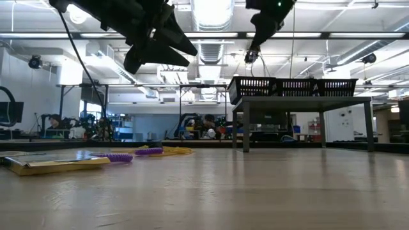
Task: Pick & Place Office Desk Supplies
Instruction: Put the yellow rubber band into the left black basket on the shelf, then put the yellow crayon box into the middle black basket on the shelf
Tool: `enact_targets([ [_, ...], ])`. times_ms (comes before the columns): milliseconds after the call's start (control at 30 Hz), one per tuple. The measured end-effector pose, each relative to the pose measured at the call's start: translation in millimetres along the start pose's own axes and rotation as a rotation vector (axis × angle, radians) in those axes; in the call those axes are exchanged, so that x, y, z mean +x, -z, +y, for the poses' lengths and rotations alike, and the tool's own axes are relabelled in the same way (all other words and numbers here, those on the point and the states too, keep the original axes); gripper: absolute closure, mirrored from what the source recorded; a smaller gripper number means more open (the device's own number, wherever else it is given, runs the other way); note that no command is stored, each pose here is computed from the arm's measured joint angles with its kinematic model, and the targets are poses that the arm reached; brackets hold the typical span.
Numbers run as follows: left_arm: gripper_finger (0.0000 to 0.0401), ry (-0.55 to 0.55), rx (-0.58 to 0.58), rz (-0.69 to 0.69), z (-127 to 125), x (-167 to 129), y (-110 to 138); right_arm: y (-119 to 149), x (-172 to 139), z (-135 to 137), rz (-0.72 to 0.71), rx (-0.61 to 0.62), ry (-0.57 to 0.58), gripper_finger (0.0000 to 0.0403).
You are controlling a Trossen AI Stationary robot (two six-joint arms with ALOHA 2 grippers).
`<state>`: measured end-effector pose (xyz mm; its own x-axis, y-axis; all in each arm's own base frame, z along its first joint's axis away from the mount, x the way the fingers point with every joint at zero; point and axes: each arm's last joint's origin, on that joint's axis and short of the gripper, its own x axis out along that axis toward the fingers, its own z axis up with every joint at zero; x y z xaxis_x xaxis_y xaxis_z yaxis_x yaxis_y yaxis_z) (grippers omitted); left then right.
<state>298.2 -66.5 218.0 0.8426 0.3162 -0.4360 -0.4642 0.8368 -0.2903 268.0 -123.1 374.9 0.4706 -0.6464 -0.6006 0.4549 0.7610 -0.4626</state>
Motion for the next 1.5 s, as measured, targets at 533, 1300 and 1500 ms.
enact_targets([
  [533,0.025,-0.003,-0.005,0.004,0,0,0,11,33,15,0.103,-0.011,-0.012,0.0336],
  [1300,0.025,-0.012,-0.012,0.018,3,0,5,68,-31,129,-0.325,-0.042,-0.383,0.0294],
  [1500,0.025,-0.01,-0.014,0.015,3,0,5,103,-47,189,-0.417,-0.065,-0.567,0.0307],
])
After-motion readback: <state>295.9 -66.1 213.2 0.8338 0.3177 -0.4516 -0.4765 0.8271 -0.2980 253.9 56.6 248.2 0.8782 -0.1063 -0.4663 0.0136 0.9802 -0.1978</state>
